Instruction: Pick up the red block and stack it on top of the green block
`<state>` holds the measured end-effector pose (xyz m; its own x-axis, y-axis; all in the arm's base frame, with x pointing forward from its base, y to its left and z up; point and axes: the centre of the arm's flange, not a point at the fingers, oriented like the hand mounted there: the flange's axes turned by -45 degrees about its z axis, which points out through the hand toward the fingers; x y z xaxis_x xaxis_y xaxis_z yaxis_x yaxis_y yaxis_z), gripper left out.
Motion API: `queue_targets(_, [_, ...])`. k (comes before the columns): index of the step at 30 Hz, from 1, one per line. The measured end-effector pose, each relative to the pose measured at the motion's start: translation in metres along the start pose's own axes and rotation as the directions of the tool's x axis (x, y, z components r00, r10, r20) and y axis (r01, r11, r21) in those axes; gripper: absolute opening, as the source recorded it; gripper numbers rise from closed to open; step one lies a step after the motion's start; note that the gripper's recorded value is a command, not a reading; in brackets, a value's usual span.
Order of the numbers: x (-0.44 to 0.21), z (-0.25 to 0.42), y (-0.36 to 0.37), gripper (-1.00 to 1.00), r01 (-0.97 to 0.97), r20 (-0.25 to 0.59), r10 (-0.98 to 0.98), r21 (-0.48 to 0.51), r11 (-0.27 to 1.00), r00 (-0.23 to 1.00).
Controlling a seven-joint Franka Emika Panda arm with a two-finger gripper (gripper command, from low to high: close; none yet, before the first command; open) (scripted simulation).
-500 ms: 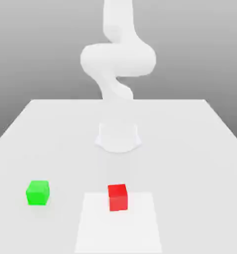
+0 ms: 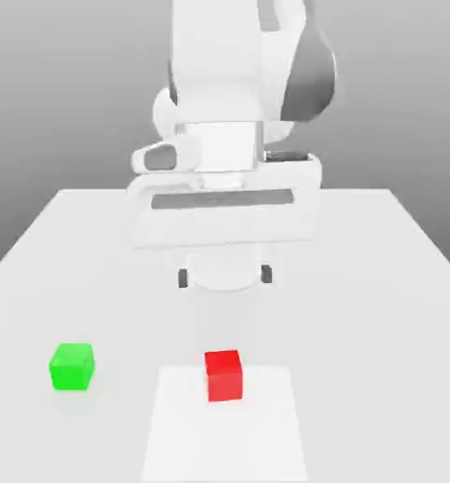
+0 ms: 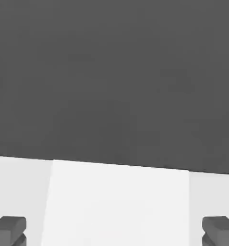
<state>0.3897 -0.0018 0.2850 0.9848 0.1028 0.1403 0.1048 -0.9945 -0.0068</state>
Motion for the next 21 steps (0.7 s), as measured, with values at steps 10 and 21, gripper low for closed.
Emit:
queue_targets(10, [-0.059,0.131,-0.003,-1.00,0.030,0.140,-0.029,-0.003,1.000,0.990])
queue_targets(21, [-0.053,0.103,-0.003,-1.00,0.031,0.139,-0.030,-0.004,1.000,0.990])
